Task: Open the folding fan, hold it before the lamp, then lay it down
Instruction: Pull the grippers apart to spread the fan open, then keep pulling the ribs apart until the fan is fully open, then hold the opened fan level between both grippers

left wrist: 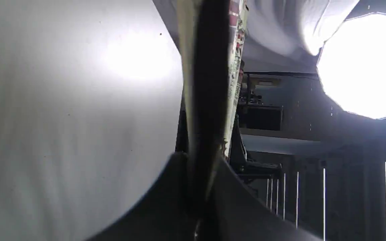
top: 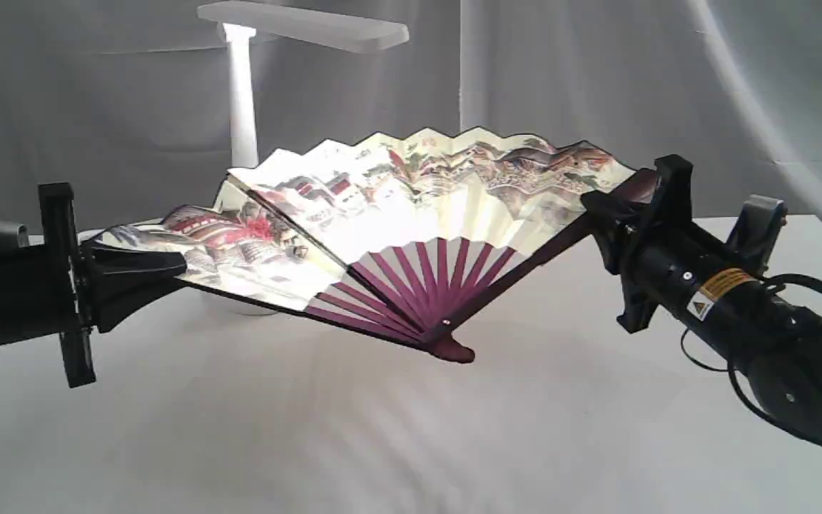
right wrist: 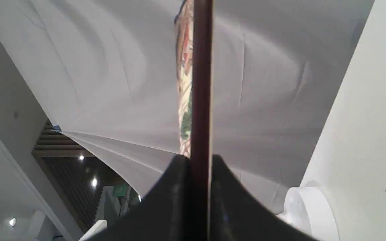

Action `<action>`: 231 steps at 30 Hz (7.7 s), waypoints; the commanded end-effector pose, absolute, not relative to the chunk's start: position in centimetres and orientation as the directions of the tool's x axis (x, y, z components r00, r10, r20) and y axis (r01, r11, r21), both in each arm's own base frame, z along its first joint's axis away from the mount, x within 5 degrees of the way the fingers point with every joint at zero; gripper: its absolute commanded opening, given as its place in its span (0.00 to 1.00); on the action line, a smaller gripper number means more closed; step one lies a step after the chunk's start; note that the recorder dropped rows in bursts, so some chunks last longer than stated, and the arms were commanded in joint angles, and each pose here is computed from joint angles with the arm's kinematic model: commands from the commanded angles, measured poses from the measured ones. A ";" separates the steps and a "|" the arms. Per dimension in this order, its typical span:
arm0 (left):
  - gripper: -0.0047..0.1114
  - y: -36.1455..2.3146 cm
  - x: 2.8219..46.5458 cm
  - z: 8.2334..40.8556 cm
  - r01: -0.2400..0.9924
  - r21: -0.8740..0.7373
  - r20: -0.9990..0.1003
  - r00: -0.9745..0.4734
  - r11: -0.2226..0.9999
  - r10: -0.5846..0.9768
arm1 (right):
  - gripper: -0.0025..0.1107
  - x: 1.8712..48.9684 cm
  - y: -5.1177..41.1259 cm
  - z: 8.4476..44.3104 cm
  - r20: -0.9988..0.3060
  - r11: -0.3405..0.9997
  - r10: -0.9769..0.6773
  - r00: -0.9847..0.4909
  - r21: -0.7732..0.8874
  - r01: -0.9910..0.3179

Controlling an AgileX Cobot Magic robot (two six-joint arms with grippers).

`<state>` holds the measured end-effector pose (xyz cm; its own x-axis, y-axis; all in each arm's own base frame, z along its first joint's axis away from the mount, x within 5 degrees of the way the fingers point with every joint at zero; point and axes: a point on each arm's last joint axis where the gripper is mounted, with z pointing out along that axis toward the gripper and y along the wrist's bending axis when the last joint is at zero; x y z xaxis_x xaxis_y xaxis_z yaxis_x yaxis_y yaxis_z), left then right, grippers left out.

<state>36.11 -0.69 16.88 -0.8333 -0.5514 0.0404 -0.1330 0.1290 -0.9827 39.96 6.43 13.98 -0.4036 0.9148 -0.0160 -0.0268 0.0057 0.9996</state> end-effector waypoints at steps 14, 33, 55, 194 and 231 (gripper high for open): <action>0.04 -1.1 31.4 17.8 -0.205 -0.958 0.038 -0.784 0.201 -0.619 | 0.02 40.2 5.5 14.5 -0.008 -0.016 0.928 -0.373 0.998 -0.062; 0.04 -1.5 28.6 18.3 -0.249 -0.944 0.053 -0.759 0.215 -0.649 | 0.02 40.4 4.8 14.6 0.040 -0.061 0.953 -0.299 0.996 -0.060; 0.04 -1.5 28.6 18.3 -0.270 -0.942 0.075 -0.749 0.201 -0.658 | 0.02 40.7 3.1 15.2 0.139 -0.154 0.983 -0.122 0.980 -0.123; 0.04 -2.7 25.1 26.8 -0.218 -0.975 0.188 -0.759 -0.028 -0.624 | 0.02 38.6 4.4 24.4 -0.093 0.050 0.964 -0.249 0.984 -0.173; 0.04 -1.9 26.0 25.1 -0.303 -0.952 0.189 -0.674 0.034 -0.714 | 0.02 38.8 4.0 22.3 -0.100 0.115 0.968 -0.231 0.992 0.053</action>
